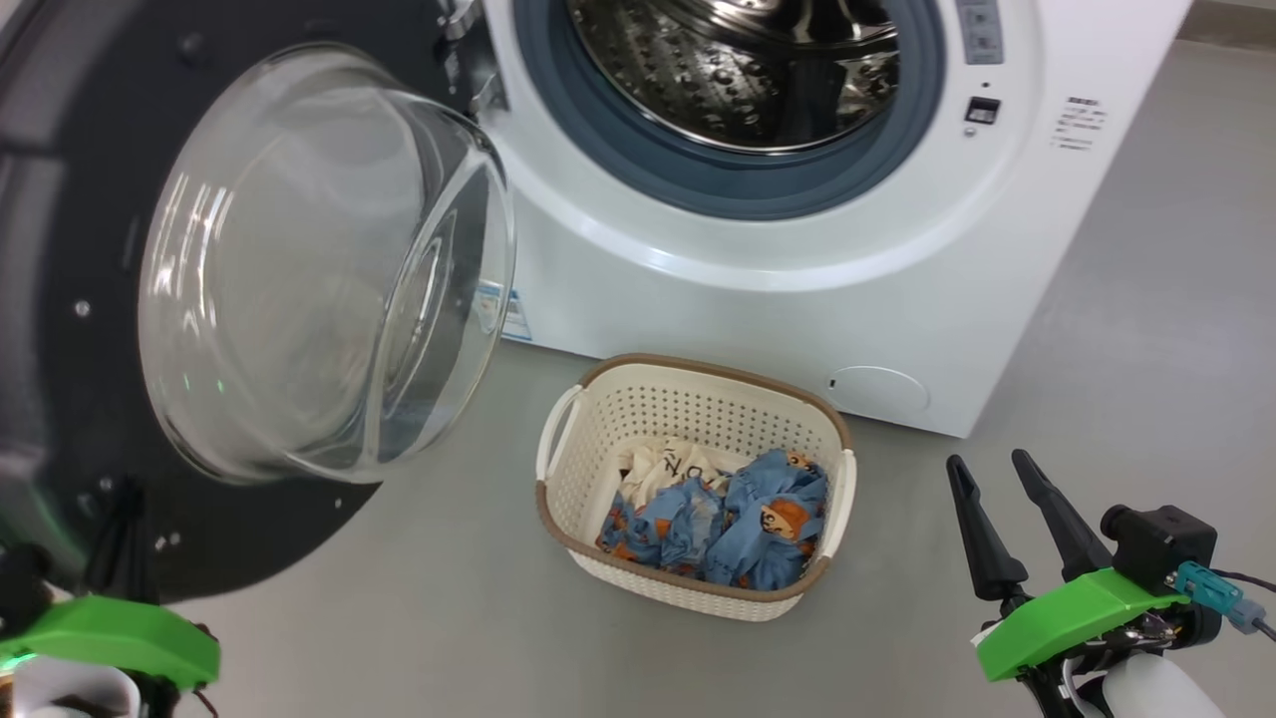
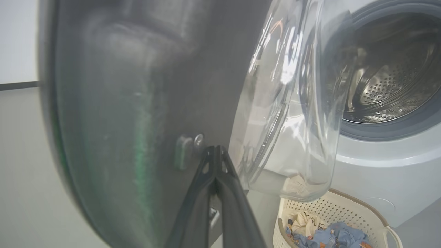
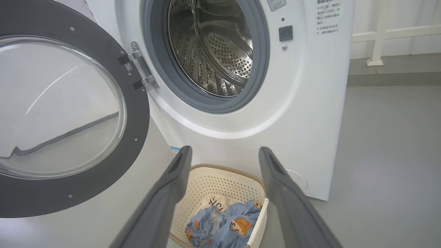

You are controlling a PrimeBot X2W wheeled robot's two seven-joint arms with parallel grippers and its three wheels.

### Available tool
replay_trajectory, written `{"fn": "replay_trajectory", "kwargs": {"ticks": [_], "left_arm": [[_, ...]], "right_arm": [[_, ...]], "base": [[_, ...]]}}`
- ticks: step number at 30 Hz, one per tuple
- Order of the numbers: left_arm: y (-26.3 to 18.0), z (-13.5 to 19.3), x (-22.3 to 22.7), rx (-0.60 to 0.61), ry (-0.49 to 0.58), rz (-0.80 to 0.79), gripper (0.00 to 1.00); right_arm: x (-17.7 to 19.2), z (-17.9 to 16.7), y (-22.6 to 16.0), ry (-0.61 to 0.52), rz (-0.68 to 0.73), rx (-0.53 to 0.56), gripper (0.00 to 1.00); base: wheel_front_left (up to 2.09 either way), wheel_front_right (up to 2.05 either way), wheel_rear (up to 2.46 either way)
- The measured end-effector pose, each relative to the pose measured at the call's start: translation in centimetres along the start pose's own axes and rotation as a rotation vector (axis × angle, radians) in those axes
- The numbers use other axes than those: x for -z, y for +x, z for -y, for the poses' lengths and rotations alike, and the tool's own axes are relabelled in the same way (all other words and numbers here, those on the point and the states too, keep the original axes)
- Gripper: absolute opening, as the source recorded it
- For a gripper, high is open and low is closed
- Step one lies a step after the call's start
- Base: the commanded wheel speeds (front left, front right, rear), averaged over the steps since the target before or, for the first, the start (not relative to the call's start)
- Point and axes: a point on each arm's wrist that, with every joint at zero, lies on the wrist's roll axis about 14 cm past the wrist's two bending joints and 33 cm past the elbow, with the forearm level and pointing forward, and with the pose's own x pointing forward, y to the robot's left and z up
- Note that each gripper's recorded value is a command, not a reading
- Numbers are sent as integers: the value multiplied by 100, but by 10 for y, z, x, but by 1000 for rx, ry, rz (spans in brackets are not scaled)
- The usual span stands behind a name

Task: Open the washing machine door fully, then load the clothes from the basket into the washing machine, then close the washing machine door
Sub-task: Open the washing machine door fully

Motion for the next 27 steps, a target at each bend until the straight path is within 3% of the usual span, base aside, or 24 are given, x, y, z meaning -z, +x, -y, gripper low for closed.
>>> {"fn": "replay_trajectory", "kwargs": {"ticks": [10, 27], "left_arm": [[17, -40, -4, -101, 22, -46, 0], [56, -58, -29, -176, 91, -53, 0]], "right_arm": [[3, -16, 19, 23, -1, -47, 100], [11, -13, 33, 50, -11, -47, 100]], "base": [[0, 0, 0], [0, 0, 0]]}}
